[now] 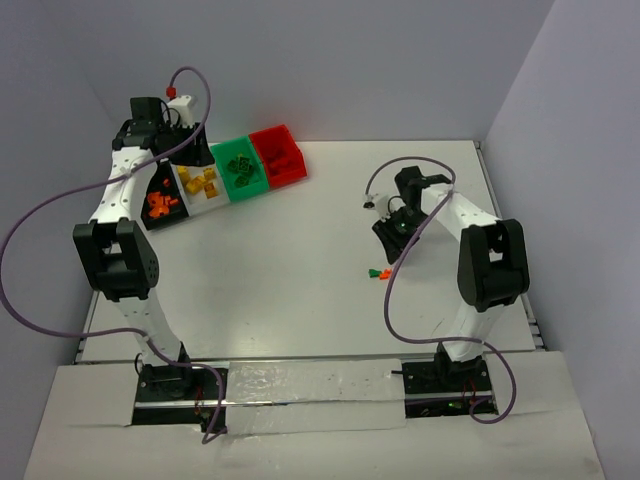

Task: Sort the legos into containers by color

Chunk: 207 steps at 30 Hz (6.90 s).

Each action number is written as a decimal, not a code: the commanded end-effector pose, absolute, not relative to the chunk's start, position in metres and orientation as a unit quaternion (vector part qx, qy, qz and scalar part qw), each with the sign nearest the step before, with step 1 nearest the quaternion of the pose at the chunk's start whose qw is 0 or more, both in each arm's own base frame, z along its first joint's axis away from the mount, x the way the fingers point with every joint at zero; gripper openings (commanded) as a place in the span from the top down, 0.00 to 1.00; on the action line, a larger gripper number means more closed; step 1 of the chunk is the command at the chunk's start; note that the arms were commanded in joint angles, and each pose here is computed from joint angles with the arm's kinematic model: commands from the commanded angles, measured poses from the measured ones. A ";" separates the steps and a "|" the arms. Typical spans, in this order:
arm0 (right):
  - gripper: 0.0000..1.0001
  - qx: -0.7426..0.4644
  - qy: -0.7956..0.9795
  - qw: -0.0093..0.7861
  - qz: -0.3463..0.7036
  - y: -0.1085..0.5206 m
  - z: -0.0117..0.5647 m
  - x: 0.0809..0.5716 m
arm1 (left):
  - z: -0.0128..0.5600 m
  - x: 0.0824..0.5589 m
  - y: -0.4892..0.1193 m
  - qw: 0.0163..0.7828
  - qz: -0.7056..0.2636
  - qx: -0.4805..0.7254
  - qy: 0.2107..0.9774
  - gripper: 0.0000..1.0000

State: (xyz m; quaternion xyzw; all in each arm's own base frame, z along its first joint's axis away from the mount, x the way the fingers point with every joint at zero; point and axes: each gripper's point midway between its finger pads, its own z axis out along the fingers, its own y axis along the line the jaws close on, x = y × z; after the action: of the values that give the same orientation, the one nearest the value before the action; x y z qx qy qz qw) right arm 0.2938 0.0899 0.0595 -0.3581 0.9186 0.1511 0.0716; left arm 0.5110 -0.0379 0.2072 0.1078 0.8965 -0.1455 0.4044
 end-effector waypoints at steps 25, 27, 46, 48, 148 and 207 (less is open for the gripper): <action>0.54 -0.443 0.880 0.103 0.134 0.106 0.068 0.281 | 0.213 0.487 -0.062 0.390 -0.197 0.123 0.891 0.43; 0.53 -0.455 0.874 0.107 0.134 0.107 0.066 0.285 | 0.214 0.487 -0.062 0.390 -0.197 0.125 0.891 0.43; 0.49 -0.498 0.849 0.084 0.154 0.115 0.049 0.289 | 0.211 0.484 -0.062 0.383 -0.197 0.121 0.895 0.42; 0.50 -0.502 0.847 0.081 0.155 0.115 0.046 0.288 | 0.210 0.485 -0.061 0.381 -0.198 0.119 0.895 0.42; 1.00 -0.598 0.695 0.376 0.131 0.318 0.207 0.344 | 0.190 0.338 -0.284 0.089 -0.521 0.203 0.824 0.92; 0.41 -0.445 0.770 0.216 0.402 0.270 0.155 0.337 | 0.211 0.347 -0.231 0.328 -0.442 0.369 0.749 1.00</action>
State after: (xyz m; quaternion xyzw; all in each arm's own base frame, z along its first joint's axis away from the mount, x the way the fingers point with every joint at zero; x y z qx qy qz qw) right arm 0.3440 0.2471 0.0626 -0.3796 0.8639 0.3038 0.1317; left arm 0.3489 -0.2197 0.1707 0.2868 0.8245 -0.4160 0.2548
